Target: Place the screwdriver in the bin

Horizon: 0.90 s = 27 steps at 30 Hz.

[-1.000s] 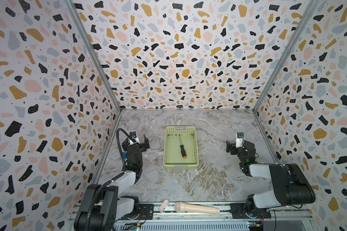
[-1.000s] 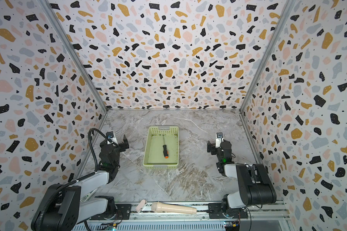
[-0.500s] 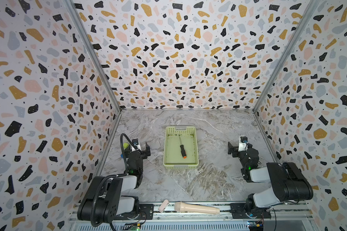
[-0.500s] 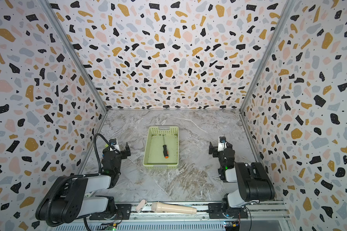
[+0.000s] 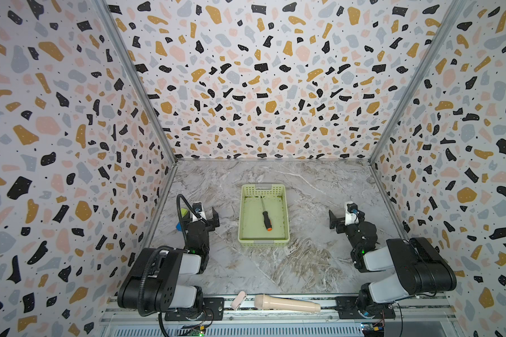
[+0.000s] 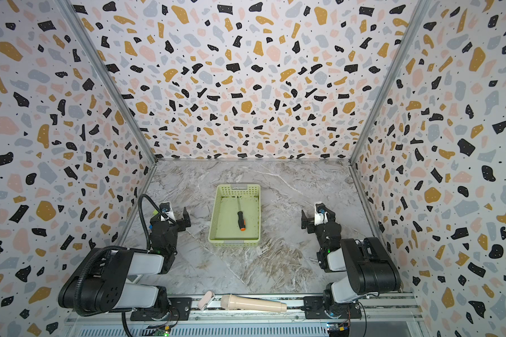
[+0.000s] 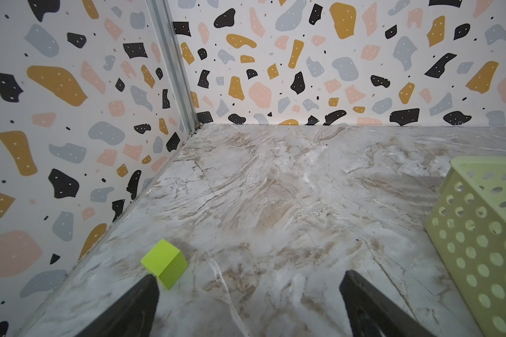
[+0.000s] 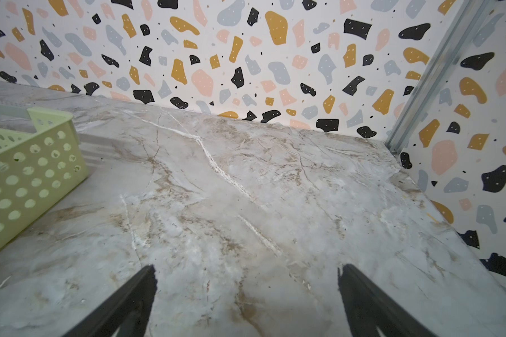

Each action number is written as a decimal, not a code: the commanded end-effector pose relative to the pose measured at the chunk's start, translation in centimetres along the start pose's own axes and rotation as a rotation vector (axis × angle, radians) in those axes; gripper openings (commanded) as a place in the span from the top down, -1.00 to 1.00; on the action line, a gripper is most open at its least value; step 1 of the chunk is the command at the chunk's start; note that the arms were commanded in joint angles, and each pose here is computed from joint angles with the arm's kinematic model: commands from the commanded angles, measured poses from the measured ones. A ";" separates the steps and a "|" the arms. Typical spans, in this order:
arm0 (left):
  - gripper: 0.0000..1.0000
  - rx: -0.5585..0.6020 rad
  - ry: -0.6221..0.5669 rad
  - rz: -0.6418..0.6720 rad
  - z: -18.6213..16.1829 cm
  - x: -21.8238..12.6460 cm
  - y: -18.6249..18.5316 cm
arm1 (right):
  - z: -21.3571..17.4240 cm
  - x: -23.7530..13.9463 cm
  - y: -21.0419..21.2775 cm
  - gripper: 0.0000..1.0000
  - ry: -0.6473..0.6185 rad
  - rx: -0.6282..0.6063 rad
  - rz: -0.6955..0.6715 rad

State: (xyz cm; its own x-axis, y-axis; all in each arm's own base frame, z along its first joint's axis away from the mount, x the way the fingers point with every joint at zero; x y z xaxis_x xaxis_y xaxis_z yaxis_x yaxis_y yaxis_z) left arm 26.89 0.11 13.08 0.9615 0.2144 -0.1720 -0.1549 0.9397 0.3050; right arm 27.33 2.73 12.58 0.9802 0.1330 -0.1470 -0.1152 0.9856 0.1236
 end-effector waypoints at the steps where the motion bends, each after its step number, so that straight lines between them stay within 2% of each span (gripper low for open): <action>1: -0.99 -0.033 -0.084 0.053 1.0 -0.7 0.6 | 1.5 0.1 -0.6 -0.98 -0.073 0.023 -0.047; 4: -0.99 -0.082 -0.079 0.137 0.8 -1.1 1.5 | 1.5 0.1 -1.8 -0.98 -0.082 0.085 -0.142; 6: -0.99 -0.076 -0.048 0.143 1.0 -0.3 1.3 | 1.3 0.5 -1.9 -0.98 -0.051 0.082 -0.150; 9: -0.99 -0.066 -0.034 0.128 0.9 0.0 1.1 | 1.3 0.7 -1.8 -0.98 -0.045 0.078 -0.134; 13: -0.99 -0.041 -0.036 0.073 1.1 0.3 0.6 | 1.2 1.7 -0.9 -0.98 0.007 0.027 -0.039; 27: -0.99 -0.045 -0.040 0.074 1.1 0.2 0.6 | 1.2 1.6 -0.8 -0.98 0.002 0.027 -0.038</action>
State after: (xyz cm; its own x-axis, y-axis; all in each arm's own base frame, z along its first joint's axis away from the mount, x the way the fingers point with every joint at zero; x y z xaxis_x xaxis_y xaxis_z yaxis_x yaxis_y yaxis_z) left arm 26.74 0.68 13.33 0.9454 0.2869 -0.1544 -0.2360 0.9298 0.2825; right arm 28.81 1.83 13.02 0.9822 0.0861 -0.1667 -0.0613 0.9870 0.1489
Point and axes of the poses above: each gripper's point midway between its finger pads, its own x axis out along the fingers, its own y axis along the line the jaws close on, z = x × y, the point moved 8 cm from there along -x, back along the fingers, and after that the axes turned 13 degrees about x, right-handed, at the moved point
